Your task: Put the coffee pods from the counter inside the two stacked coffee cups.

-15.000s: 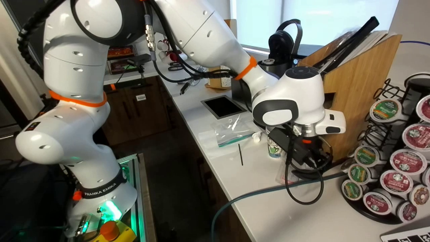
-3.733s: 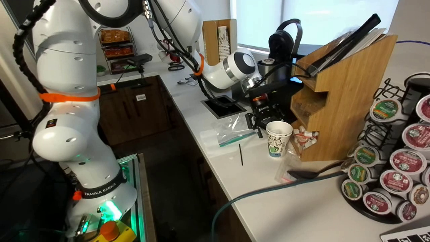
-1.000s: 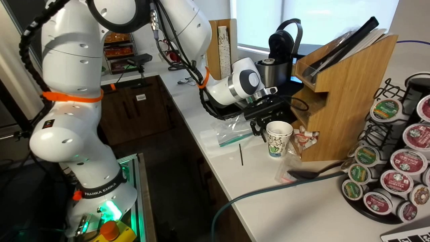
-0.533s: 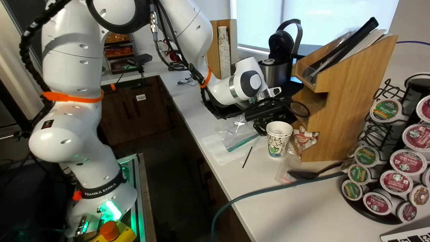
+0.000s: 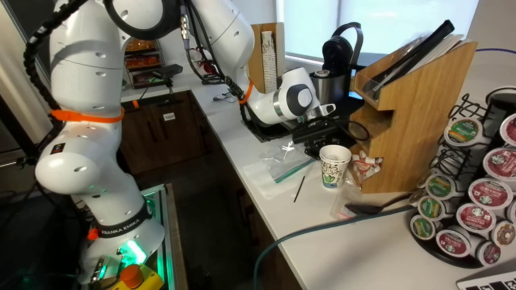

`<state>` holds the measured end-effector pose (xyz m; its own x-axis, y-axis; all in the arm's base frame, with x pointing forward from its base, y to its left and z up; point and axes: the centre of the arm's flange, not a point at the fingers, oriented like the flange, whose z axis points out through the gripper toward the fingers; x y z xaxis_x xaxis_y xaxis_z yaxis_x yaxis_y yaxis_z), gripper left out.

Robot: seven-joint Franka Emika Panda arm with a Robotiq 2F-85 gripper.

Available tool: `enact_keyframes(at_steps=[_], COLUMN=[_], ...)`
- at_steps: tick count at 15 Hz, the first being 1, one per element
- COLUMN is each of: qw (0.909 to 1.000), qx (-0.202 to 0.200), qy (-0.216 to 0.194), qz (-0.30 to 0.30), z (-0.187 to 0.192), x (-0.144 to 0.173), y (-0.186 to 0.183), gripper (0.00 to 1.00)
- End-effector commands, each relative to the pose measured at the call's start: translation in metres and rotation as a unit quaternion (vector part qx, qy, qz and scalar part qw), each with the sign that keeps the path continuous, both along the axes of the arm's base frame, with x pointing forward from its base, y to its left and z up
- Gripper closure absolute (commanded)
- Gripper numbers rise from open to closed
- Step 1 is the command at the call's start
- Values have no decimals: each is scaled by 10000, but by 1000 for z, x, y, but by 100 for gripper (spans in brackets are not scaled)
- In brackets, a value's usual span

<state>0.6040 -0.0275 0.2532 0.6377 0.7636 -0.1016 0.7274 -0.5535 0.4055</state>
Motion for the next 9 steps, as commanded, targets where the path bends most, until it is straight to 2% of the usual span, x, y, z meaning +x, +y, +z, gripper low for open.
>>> enact_keyframes(at_steps=[1,4,9], qw=[9993,9980,9946], qx=[-157,-355,-817], qy=[-24,-31,-492], qz=[324,516,399], z=[6,8,24], x=[-19,-33,-63], y=[20,32,46], gripper=[100,100,100])
